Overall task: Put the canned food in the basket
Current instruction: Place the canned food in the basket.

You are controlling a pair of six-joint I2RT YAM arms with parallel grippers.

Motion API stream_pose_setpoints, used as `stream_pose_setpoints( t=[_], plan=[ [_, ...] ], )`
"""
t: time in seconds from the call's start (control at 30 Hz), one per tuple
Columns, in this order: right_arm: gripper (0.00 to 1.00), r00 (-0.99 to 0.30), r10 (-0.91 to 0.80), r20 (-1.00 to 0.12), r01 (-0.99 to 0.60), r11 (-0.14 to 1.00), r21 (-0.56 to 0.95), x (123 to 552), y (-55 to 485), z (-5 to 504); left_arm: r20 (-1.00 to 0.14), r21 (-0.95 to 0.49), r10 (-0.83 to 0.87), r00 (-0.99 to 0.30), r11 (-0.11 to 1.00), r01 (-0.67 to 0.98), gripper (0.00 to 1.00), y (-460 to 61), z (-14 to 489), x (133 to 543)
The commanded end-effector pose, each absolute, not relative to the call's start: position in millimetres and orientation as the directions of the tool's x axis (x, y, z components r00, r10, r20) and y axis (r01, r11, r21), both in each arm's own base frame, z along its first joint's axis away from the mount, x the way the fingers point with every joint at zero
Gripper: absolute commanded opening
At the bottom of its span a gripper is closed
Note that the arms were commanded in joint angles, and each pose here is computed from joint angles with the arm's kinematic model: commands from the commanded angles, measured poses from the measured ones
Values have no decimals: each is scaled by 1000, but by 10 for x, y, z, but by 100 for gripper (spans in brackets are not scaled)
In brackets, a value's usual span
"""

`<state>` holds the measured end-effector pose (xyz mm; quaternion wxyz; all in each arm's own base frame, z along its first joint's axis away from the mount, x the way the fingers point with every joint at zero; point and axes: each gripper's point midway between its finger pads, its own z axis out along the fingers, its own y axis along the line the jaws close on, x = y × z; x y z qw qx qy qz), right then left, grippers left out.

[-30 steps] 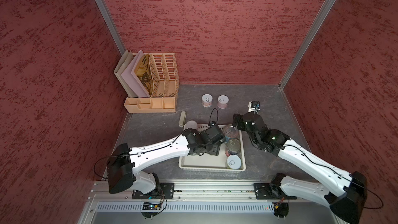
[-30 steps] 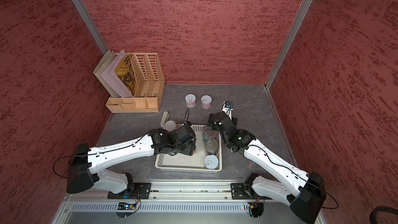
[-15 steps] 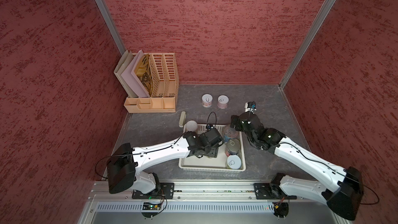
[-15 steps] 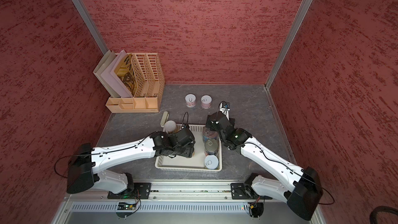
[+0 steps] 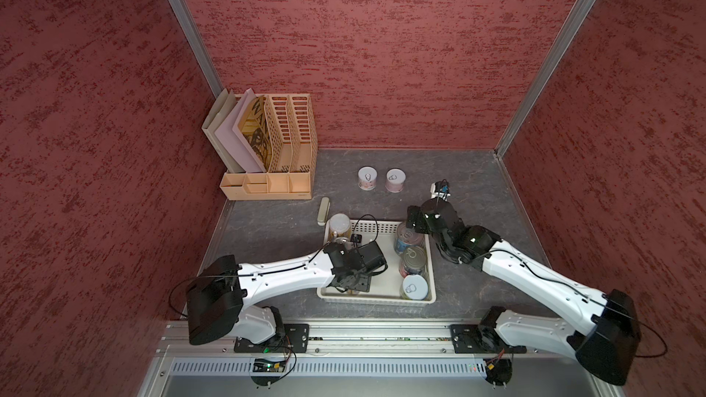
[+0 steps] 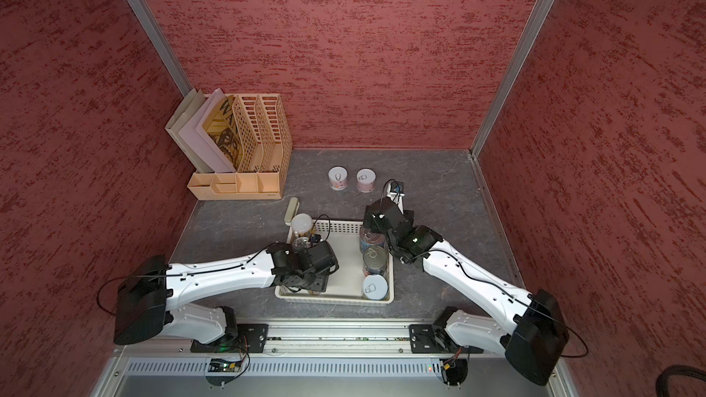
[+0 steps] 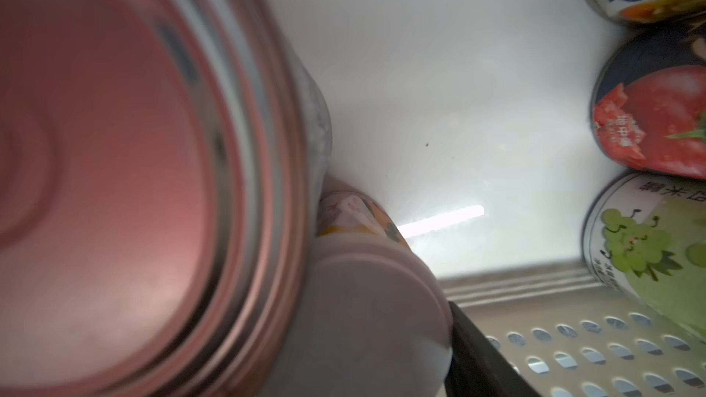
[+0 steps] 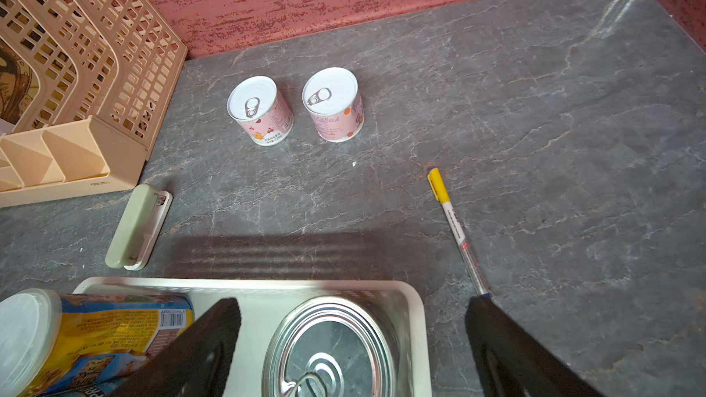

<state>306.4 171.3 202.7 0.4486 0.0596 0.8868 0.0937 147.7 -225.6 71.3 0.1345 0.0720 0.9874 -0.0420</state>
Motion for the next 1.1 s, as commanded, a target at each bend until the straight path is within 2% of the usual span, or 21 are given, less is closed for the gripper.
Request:
stream_pose_setpoints(
  t=[0.0, 0.23, 0.47, 0.77, 0.97, 1.07],
  plan=[
    [98, -578, 209, -789, 13, 969, 248, 3130, 1771, 2132, -317, -66, 94, -944, 990, 121, 30, -2157, 795, 1514],
    [98, -589, 199, -783, 12, 971, 239, 3146, 1794, 2084, -319, -23, 65, -945, 997, 76, 31, -1895, 760, 1449],
    [98, -597, 194, -778, 11, 972, 234, 3163, 1818, 2051, -321, 26, 52, -946, 999, 46, 40, -1714, 731, 1426],
    [98, -605, 185, -774, 9, 974, 225, 3184, 1843, 2014, -310, 33, 47, -949, 999, 39, 67, -1659, 673, 1405],
    [98, -610, 180, -771, 8, 975, 222, 3191, 1852, 1997, -317, 21, 41, -948, 999, 36, 79, -1634, 732, 1398],
    [98, -610, 181, -772, 7, 975, 223, 3192, 1854, 2001, -337, 11, 44, -940, 999, 43, 92, -1634, 826, 1427]
  ],
)
